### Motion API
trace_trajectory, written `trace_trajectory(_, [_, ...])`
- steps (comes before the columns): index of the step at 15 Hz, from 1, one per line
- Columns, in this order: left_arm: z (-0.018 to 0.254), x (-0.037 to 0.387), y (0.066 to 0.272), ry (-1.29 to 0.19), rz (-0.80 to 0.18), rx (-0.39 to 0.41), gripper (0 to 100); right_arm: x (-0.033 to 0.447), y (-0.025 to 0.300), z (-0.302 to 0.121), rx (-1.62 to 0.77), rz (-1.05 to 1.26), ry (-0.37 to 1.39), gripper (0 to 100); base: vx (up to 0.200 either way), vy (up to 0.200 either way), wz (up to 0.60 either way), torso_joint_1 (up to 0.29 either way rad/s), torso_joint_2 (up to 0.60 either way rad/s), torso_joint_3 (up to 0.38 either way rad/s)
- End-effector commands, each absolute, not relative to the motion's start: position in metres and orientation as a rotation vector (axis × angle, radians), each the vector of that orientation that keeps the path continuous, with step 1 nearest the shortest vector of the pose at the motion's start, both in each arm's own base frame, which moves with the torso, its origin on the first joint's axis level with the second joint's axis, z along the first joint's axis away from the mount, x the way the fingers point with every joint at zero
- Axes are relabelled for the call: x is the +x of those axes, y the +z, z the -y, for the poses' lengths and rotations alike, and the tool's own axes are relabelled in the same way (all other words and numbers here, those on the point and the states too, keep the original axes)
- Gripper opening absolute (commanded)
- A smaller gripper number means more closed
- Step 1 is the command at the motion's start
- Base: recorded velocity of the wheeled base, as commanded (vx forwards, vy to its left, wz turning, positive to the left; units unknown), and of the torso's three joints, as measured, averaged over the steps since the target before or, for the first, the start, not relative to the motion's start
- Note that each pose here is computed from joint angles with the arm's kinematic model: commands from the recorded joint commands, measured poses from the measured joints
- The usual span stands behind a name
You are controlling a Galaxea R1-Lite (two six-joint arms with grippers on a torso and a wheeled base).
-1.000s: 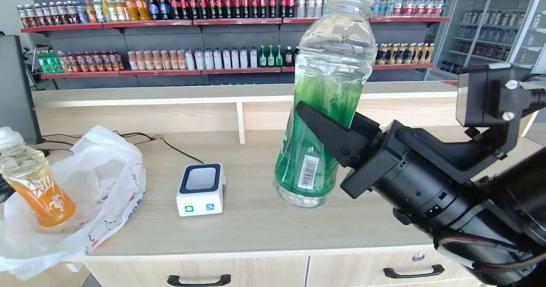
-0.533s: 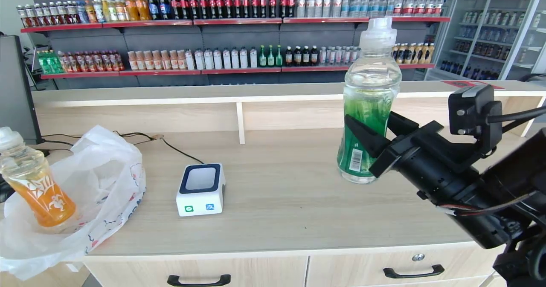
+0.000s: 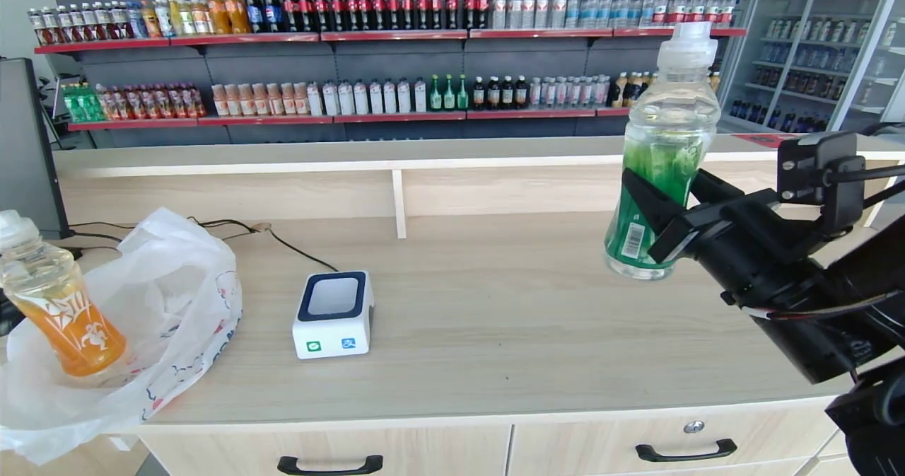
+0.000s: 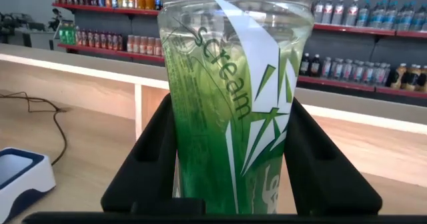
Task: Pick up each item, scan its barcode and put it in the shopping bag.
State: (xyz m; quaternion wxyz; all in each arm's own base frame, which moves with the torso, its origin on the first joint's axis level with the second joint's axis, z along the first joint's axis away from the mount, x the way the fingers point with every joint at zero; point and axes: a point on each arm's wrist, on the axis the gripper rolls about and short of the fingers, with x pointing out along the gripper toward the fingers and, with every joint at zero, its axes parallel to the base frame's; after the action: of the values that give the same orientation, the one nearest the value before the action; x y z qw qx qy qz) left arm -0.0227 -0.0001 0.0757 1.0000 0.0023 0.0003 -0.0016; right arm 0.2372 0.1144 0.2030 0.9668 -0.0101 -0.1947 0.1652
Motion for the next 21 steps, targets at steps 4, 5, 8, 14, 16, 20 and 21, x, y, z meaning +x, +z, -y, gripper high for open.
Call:
trace_trajectory(4, [0.0001,-0.0227,0.0757,-0.003,0.000,0.005,100,0.2390,0.2001,-0.1115,0.056,0.367,0.317,0,0.000,0.000,0.00,0.000,0.00,0.000])
trace_trajectory(5, [0.0001,-0.0227,0.0757,-0.003,0.000,0.005,100,0.2388,0.2008,-0.1113,0.062,0.369,0.315,0,0.000,0.000,0.00,0.000,0.00,0.000])
trace_trajectory(8, [0.0001,-0.0227,0.0757,-0.003,0.000,0.005,100,0.2358,0.1975,-0.1099,0.073,0.352,0.316,0,0.000,0.000,0.00,0.000,0.00,0.000])
trace_trajectory(14, [0.0000,-0.0227,0.0757,-0.002,0.000,0.005,100,0.2397,0.1998,-0.1072,0.093,0.360,0.305,0,0.000,0.000,0.00,0.000,0.00,0.000])
trace_trajectory(16, [0.0001,-0.0227,0.0757,-0.003,0.000,0.005,100,0.2404,0.1990,-0.1084,0.092,0.357,0.308,0,0.000,0.000,0.00,0.000,0.00,0.000])
trace_trajectory(20, [0.0000,-0.0227,0.0757,-0.002,0.000,0.005,100,0.2348,0.2003,-0.1059,0.107,0.358,0.310,0,0.000,0.000,0.00,0.000,0.00,0.000])
trace_trajectory(21, [0.0001,-0.0227,0.0757,-0.003,0.000,0.005,100,0.2341,0.2008,-0.1055,0.107,0.359,0.310,0,0.000,0.000,0.00,0.000,0.00,0.000])
